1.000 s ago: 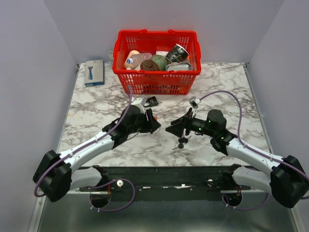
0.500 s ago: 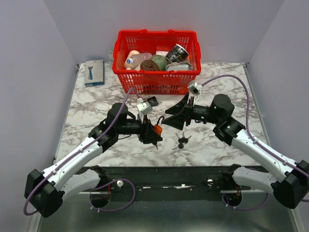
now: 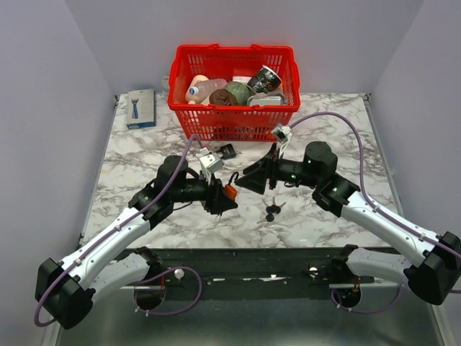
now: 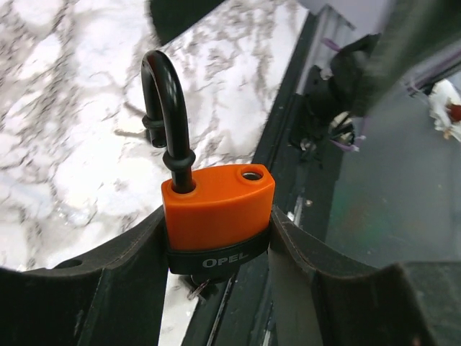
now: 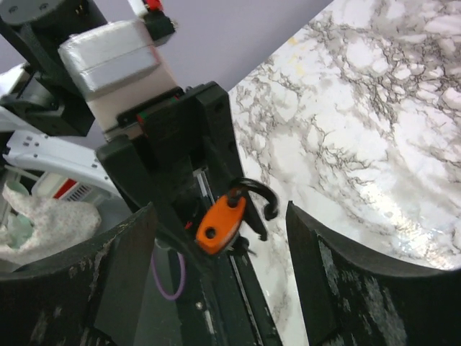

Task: Unlock with the key

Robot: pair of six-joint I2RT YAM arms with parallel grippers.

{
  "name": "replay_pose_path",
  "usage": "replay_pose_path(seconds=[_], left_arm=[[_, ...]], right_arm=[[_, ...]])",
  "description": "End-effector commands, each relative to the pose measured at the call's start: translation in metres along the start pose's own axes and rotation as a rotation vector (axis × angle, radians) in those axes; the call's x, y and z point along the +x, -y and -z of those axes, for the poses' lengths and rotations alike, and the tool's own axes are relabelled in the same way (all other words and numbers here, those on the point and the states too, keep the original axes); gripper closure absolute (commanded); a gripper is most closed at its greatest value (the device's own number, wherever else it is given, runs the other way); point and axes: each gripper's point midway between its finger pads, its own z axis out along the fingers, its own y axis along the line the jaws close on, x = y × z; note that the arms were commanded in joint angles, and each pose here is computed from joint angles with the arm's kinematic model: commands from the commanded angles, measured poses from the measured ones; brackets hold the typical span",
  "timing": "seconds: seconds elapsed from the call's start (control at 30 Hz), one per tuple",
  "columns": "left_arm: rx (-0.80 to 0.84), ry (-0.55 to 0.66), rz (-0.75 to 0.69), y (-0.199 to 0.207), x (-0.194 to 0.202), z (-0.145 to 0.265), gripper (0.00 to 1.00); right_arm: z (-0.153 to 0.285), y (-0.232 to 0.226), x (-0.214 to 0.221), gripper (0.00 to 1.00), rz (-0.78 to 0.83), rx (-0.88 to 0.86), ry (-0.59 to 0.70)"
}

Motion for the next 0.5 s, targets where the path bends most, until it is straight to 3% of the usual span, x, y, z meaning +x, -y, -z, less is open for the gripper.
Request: replay_pose_path(seconds=[0.0,0.17,0.47], left_arm=[[-0.125,0.038,-0.017,-0.022,-0.015,0.000,1.00],[-0.174,0.059,-0.026,-0.029,-0.015,0.004,1.00],[-0.163,0.059,-0.022,-0.027,-0.015,0.003,1.00]], right_arm=[[-0.011,0.009,-0.010,0.20,-0.127,0.149,0.052],[-0.034,0.026,0.002,0.20,-0.222,0.221,0.028],[-0.052,0.027,0.004,0.21,-0.235,0.264,0.020]])
